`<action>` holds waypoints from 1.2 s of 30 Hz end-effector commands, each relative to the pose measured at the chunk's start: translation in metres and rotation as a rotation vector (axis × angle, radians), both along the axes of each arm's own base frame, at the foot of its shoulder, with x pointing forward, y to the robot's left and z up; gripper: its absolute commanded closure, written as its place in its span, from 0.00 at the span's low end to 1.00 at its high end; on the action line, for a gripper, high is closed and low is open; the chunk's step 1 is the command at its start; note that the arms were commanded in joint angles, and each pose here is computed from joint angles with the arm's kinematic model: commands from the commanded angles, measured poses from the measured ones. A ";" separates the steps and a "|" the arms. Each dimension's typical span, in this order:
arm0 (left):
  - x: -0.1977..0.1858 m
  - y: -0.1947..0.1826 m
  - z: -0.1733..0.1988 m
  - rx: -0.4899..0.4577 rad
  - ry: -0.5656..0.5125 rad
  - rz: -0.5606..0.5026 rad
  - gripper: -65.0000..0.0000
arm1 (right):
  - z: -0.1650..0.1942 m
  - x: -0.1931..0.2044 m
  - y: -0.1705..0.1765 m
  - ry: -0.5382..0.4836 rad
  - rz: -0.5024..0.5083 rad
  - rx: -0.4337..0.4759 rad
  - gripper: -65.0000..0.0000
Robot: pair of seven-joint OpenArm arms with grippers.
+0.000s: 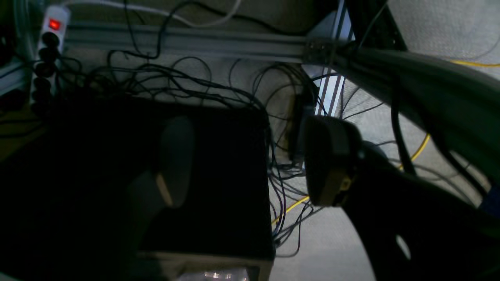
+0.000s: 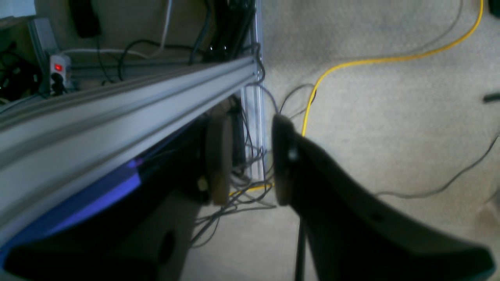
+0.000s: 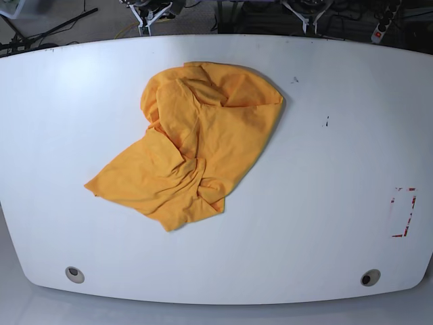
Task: Fold the T-shirt properly
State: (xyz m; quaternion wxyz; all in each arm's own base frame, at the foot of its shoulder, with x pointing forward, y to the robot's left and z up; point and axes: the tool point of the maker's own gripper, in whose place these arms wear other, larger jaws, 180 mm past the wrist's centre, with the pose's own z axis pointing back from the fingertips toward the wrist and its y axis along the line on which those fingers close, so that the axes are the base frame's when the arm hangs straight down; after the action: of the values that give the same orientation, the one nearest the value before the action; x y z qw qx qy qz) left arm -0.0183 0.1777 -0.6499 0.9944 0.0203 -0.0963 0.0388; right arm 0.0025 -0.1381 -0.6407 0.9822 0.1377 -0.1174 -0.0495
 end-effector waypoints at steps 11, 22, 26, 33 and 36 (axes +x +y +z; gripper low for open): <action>-0.019 -0.006 0.032 -0.013 -0.104 -0.028 0.39 | 0.039 -0.004 -0.006 -0.069 0.113 -0.030 0.75; -0.030 -0.022 0.090 -0.048 -0.229 -0.054 0.39 | 0.085 -0.023 -0.001 -0.114 0.131 -0.018 0.76; -0.034 -0.027 0.115 -0.058 -0.267 -0.061 0.39 | 0.106 -0.030 0.001 -0.136 0.153 -0.018 0.76; -0.036 -0.013 0.160 -0.023 -0.329 -0.045 0.39 | 0.141 -0.037 0.007 -0.179 0.172 -0.012 0.76; -0.030 0.002 0.184 0.017 -0.370 -0.034 0.39 | 0.159 -0.037 0.002 -0.202 0.169 -0.001 0.76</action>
State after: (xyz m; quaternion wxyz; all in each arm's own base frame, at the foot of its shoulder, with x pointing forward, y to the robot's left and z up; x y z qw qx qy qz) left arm -0.0554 0.1732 -0.4828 0.9666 0.0097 -0.2551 0.0225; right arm -0.0387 -0.1300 -0.4950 0.9700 0.1464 -0.1895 0.0427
